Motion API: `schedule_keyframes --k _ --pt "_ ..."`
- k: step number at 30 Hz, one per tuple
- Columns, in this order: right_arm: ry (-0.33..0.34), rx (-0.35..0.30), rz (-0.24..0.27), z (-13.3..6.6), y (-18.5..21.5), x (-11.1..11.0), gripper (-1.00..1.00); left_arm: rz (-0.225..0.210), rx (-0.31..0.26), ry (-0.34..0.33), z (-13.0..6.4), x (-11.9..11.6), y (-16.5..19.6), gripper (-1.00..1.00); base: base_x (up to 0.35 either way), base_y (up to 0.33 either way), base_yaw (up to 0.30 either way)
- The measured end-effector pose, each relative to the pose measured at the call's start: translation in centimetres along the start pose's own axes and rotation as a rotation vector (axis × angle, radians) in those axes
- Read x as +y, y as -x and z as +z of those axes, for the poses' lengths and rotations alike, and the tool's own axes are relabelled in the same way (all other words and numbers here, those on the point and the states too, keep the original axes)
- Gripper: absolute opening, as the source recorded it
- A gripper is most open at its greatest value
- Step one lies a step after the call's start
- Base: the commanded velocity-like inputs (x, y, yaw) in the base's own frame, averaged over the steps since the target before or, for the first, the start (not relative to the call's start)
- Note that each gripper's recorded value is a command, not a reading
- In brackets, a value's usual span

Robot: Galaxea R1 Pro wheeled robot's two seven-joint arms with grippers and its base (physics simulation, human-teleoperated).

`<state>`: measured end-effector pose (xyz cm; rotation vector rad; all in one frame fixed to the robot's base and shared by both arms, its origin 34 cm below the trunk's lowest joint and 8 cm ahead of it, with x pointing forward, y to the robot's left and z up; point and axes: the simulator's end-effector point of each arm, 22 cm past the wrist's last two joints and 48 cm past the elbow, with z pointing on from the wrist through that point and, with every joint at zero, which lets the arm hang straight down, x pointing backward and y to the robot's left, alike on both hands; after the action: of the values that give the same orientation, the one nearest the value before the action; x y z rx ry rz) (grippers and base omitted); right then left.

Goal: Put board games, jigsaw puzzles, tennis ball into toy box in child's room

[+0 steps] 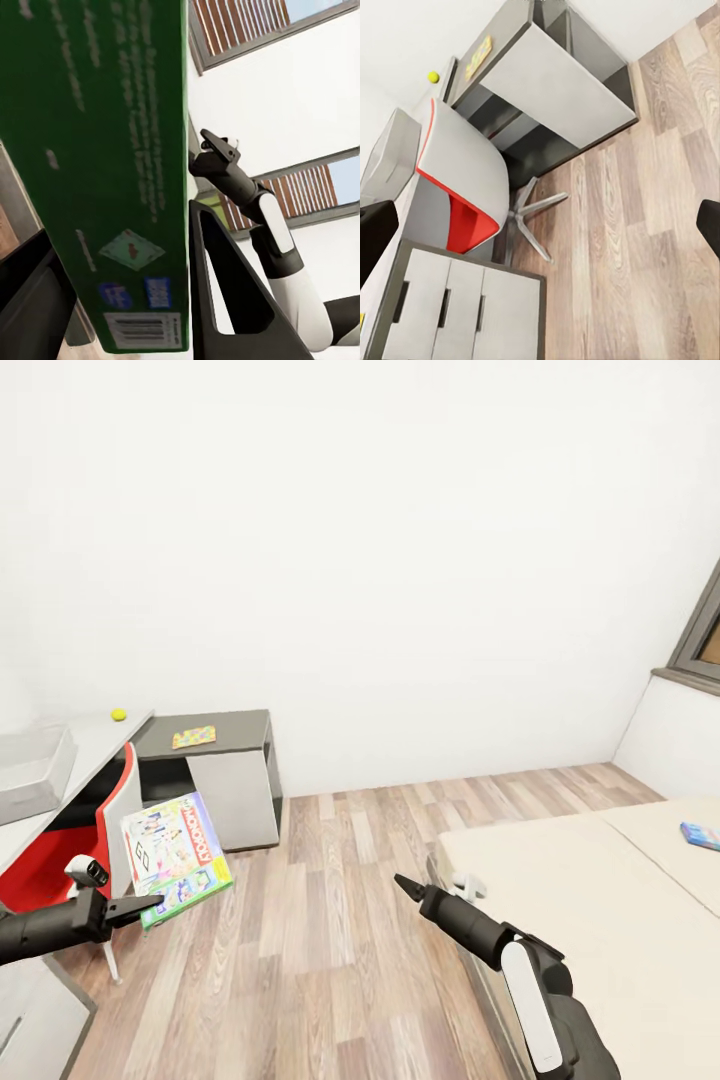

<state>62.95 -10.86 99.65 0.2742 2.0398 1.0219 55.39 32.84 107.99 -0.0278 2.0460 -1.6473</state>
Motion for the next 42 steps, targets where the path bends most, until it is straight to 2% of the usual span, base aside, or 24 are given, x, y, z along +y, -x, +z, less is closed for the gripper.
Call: schedule_keyframes --k 19,34,42 --pt "0.005 -0.003 -0.002 0.02 0.09 0.2 1.0 0.0 0.001 0.002 -0.01 0.04 -0.02 -1.0 0.262 0.109 0.003" --pt "0.01 -0.008 -0.014 -0.08 0.34 0.81 1.0 0.013 -0.003 -0.005 -0.06 -0.56 0.08 -1.0 0.245 0.01 0.205" --pt "0.016 -0.008 -0.014 -0.11 0.39 1.0 1.0 0.014 -0.006 -0.008 -0.1 -0.71 0.2 -1.0 0.071 -0.048 0.079"
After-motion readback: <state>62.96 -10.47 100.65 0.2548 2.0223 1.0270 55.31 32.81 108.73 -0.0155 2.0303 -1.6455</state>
